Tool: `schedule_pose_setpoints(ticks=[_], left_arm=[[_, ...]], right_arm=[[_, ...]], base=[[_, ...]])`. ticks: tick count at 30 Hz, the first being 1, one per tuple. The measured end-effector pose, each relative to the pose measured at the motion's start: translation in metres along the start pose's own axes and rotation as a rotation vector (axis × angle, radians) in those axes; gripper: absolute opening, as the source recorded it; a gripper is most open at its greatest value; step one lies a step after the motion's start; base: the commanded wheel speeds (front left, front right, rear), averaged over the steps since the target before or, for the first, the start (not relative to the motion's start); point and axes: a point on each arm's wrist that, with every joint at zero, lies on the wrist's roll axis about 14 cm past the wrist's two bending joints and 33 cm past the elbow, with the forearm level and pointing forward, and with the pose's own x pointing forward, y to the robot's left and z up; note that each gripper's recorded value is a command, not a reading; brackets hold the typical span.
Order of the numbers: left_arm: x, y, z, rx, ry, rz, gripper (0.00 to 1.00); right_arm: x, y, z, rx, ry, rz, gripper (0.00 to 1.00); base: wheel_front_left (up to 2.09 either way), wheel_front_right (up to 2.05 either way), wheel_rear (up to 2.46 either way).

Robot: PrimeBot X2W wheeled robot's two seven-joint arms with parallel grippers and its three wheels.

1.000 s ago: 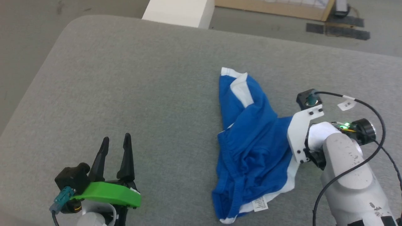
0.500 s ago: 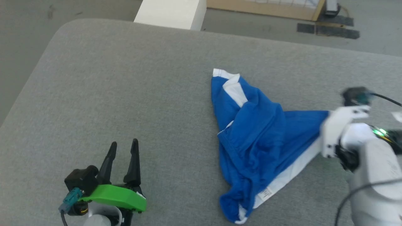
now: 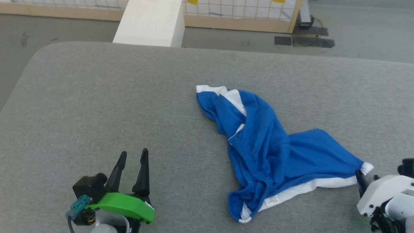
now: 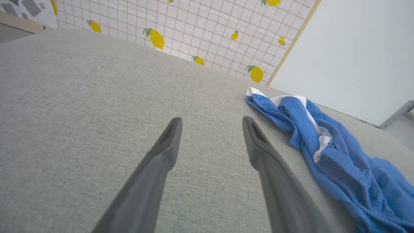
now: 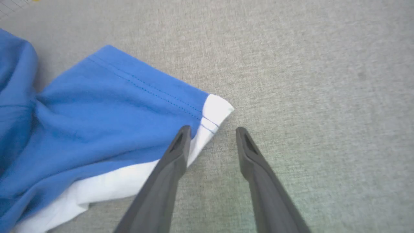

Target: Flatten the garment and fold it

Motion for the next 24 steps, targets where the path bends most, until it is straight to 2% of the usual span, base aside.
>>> schedule_pose_setpoints(ticks=[5, 8, 11, 15, 19, 24], left_arm=[[0.008, -0.029, 0.009, -0.049, 0.011, -0.086, 1.00], [0.022, -0.068, 0.010, -0.045, 0.091, -0.212, 1.00], [0.038, -0.105, 0.006, -0.035, 0.221, -0.327, 1.00], [0.044, -0.145, -0.024, 0.015, 0.499, -0.451, 1.00], [0.040, -0.163, -0.057, 0.092, 0.712, -0.524, 1.00], [0.043, -0.167, -0.083, 0.116, 0.807, -0.543, 1.00]], right_arm=[[-0.013, -0.012, 0.022, 0.047, -0.160, -0.018, 1.00], [-0.019, -0.017, 0.028, 0.050, -0.200, -0.029, 1.00], [-0.023, -0.021, 0.029, 0.052, -0.210, -0.037, 1.00], [-0.025, -0.025, 0.026, 0.054, -0.205, -0.045, 1.00], [-0.026, -0.035, 0.018, 0.066, -0.187, -0.070, 1.00], [-0.030, -0.054, 0.006, 0.085, -0.170, -0.121, 1.00]], base=[[0.00, 0.00, 0.00], [0.00, 0.00, 0.00], [0.00, 0.00, 0.00], [0.00, 0.00, 0.00], [0.00, 0.00, 0.00], [0.00, 0.00, 0.00]])
